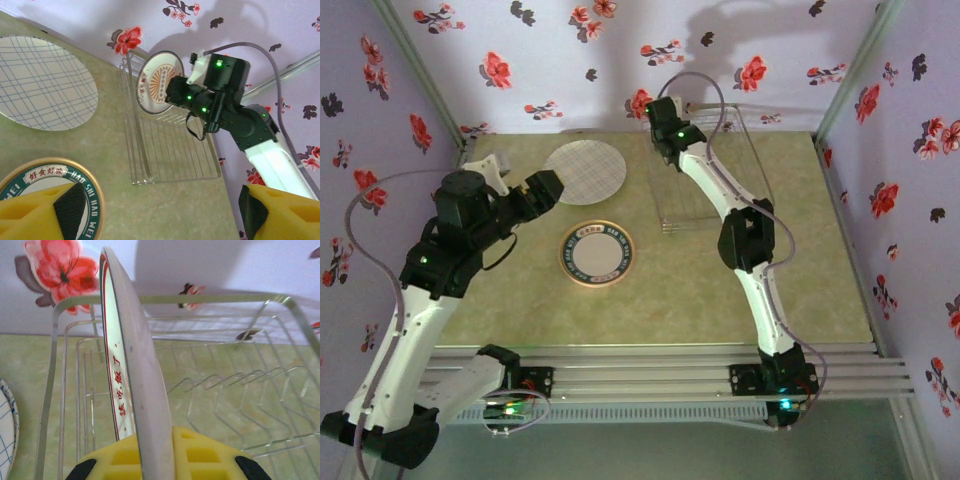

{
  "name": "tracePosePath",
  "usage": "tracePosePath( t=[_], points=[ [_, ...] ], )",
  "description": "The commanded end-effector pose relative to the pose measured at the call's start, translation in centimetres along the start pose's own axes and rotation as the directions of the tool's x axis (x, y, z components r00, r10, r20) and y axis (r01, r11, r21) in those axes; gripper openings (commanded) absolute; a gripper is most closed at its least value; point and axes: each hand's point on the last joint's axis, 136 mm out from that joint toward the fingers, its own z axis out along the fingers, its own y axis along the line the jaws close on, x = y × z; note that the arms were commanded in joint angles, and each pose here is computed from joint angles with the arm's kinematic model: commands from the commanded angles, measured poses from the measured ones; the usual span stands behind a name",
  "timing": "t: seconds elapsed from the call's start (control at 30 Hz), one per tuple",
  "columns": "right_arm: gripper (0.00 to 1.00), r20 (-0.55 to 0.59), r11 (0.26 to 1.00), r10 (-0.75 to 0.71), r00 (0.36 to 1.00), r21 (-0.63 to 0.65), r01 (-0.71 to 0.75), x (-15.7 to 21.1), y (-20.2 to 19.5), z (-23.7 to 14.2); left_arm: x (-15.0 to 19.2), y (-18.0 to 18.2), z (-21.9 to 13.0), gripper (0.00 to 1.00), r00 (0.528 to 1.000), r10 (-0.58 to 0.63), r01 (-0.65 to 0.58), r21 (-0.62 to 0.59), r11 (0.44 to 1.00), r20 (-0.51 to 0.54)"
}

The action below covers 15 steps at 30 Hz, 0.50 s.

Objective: Unload the plates from the dish rack

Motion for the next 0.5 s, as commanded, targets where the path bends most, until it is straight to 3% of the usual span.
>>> tracePosePath(
  t=[0.0, 0.27, 0.47],
  points=[
    [0.0, 0.175, 0.995, 0.065, 0.983, 0.066, -0.077, -7.4, -4.5, -6.8, -0.3, -0.4, 0.8, 0.83, 1.0, 0.006, -0.007, 0.025, 1.0, 0.019],
    [0.0, 0.233, 0.993, 0.089, 0.968, 0.06, -0.105, -9.7, -7.6, -12.5, -0.8, -0.9, 3.3, 0.83, 1.0, -0.008, 0.007, 0.058, 0.998, 0.021],
    [0.0, 0.205, 0.977, 0.201, 0.958, -0.11, -0.181, -9.5, -8.9, -17.0, -0.4, -2.0, 6.9, 0.83, 0.999, -0.04, 0.042, 0.102, 0.994, -0.027]
  ],
)
